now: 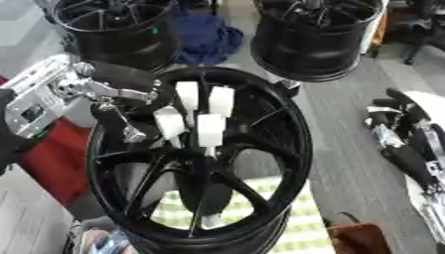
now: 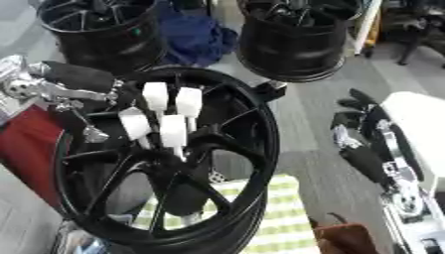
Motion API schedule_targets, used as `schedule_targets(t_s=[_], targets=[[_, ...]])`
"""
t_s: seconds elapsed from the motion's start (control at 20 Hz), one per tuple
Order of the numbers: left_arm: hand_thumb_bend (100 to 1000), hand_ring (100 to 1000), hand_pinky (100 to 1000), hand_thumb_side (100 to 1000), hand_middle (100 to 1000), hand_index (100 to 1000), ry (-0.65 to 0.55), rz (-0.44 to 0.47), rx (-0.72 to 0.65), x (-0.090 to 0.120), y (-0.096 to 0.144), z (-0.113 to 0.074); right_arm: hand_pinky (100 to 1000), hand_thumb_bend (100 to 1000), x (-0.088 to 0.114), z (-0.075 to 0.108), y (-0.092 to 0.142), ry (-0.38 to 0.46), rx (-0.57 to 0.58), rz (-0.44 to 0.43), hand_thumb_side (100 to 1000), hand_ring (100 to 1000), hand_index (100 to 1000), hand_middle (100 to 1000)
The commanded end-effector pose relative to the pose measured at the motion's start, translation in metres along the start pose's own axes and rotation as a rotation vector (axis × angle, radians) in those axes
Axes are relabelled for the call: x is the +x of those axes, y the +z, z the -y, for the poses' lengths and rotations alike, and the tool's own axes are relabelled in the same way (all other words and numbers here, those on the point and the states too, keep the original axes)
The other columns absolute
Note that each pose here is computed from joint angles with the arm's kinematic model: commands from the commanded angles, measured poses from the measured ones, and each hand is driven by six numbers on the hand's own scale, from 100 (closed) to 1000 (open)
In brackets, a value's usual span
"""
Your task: Pull the pin out of the wheel hub.
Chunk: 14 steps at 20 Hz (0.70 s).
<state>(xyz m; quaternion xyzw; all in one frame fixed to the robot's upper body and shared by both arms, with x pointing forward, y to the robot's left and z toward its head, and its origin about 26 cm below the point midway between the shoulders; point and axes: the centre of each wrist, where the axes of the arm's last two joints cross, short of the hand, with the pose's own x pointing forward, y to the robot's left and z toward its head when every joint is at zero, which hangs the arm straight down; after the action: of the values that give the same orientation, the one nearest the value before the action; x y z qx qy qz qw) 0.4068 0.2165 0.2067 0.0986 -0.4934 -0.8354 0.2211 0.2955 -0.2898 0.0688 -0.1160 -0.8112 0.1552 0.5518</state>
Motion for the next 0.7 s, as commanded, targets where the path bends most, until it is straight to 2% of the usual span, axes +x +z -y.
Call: schedule_targets(t_s=[0.05,0.3,0.55,0.7], targets=[[100,100,647,100,711,842,-0.152,0.117,-0.183,-0.002,0.004,-0.008,781,100,0.004,0.004,-0.004,0.014,0.003,0.019,414,766,945,796],[100,100,632,100,615,775,-0.124,0.117,-0.16,-0.003,0.005,-0.011,781,100,0.003,0.004,-0.004,0.014,0.003,0.017,415,766,945,796],[100,100,579,100,488,670,-0.08,0.112,-0.117,-0.003,0.011,-0.018,781,100,0.003,0.005,-0.004,0.014,0.0,0.016,416,766,945,796],[100,100,565,100,464,642,-0.045,0.107,-0.076,-0.002,0.019,-0.027,781,100,0.003,0.005,-0.004,0.014,-0.001,0.015,416,766,946,796]])
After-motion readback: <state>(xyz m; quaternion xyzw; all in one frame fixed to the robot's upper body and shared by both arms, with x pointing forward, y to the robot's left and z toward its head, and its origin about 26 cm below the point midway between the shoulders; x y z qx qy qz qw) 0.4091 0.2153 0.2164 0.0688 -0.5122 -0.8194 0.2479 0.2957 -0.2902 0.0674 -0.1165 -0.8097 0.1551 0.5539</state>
